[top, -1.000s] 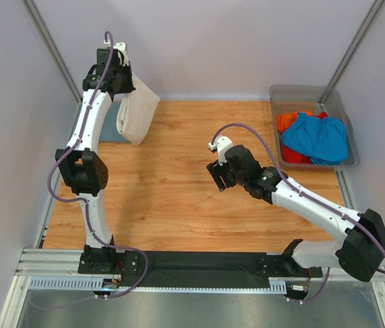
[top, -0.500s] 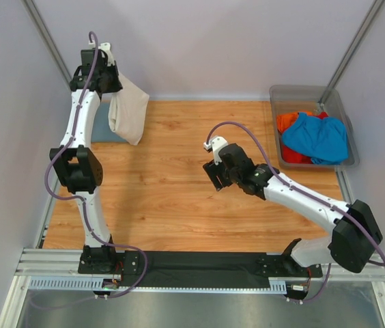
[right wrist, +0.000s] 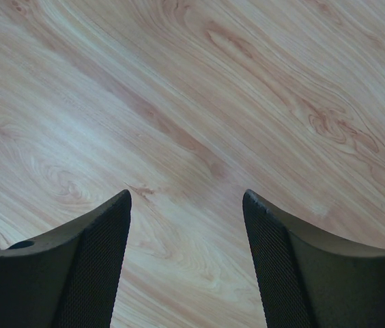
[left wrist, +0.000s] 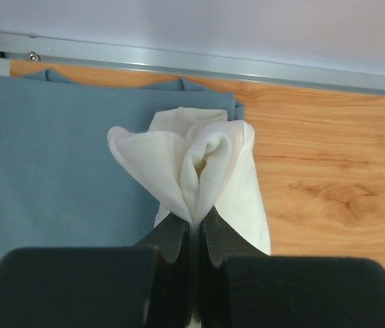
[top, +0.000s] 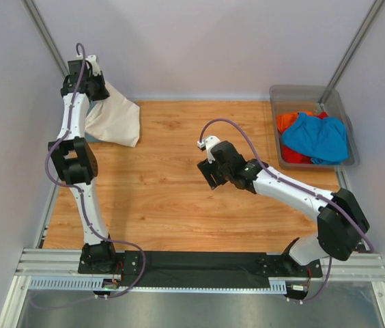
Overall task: Fold and stack the t-shirts
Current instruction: Neatly place the folded tshirt to the corner
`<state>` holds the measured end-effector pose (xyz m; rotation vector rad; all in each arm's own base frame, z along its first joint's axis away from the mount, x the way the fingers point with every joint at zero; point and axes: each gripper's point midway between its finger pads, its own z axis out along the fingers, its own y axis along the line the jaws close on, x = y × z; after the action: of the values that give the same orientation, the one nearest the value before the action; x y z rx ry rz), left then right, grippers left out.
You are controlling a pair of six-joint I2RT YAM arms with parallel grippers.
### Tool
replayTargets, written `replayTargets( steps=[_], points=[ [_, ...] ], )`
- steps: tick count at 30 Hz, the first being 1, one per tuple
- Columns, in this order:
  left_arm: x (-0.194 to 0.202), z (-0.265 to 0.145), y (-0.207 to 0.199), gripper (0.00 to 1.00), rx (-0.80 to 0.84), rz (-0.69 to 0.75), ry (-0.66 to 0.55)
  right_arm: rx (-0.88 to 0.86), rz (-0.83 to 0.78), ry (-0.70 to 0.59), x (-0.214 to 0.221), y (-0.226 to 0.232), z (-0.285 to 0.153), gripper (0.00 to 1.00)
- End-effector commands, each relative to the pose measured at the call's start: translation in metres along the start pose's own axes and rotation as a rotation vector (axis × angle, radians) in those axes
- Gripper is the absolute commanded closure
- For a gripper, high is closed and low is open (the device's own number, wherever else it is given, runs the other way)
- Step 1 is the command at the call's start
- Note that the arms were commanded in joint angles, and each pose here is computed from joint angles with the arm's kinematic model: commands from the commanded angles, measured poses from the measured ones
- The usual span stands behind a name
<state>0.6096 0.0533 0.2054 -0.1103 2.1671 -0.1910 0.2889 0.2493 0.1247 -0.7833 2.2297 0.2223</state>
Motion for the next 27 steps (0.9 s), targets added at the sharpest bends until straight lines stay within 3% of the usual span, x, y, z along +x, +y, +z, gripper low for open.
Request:
replayTargets(
  steps=[1,13,27],
  points=[
    [-0.044,-0.003,-0.003,1.0,0.043,0.076,-0.144,-0.024,0.027,-0.059,-0.028,0.005,0.005,0.32],
    [-0.039,0.028,0.053,1.0,-0.066,0.018,-0.182,-0.049,0.005,-0.01,-0.03,0.013,0.031,0.32],
    [-0.003,0.058,0.114,1.0,-0.248,-0.034,-0.16,-0.048,-0.023,0.029,-0.034,0.01,0.05,0.32]
  ],
)
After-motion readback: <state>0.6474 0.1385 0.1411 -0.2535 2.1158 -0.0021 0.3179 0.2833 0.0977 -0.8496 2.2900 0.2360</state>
